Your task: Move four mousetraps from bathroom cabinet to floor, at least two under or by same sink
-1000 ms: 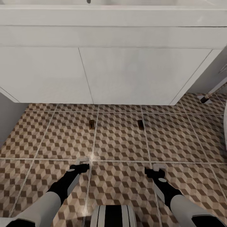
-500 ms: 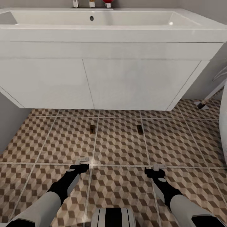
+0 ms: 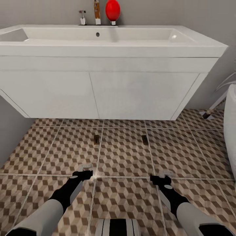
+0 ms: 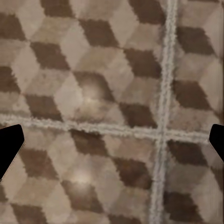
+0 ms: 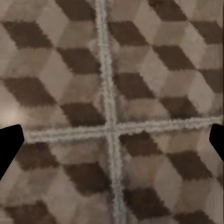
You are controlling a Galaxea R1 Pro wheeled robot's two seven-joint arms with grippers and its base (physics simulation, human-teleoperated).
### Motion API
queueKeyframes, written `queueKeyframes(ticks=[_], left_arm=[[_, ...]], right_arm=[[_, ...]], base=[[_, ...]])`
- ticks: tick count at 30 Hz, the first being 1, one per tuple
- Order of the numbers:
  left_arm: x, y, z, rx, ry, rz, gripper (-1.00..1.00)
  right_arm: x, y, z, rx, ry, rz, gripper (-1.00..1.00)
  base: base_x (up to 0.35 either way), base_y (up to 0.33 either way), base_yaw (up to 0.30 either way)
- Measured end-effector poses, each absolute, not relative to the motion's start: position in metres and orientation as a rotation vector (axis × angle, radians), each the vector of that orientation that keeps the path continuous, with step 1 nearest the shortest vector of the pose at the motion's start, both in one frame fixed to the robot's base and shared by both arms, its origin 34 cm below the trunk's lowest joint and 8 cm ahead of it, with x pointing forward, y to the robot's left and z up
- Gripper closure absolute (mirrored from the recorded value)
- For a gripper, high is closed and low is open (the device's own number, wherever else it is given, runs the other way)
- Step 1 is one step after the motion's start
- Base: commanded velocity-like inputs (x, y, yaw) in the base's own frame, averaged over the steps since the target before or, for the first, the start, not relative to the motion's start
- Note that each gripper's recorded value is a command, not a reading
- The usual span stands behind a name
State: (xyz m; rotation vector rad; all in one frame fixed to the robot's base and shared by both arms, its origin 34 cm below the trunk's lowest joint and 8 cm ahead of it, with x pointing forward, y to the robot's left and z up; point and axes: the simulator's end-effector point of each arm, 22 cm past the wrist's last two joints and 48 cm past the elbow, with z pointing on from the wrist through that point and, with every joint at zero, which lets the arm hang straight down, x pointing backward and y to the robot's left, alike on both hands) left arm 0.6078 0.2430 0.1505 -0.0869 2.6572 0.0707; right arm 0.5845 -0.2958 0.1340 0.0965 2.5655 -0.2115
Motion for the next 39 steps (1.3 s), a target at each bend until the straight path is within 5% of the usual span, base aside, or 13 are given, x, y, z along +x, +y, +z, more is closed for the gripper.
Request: queueKeyframes(ticks=[39], left_arm=[[0.657,0.243,0.243,-0.091,2.494,0.063,-1.00]], right_arm=[[0.637,-0.296,0.223,0.110,2.403,-0.197,-1.00]], base=[[0.000,0.000,0.000]])
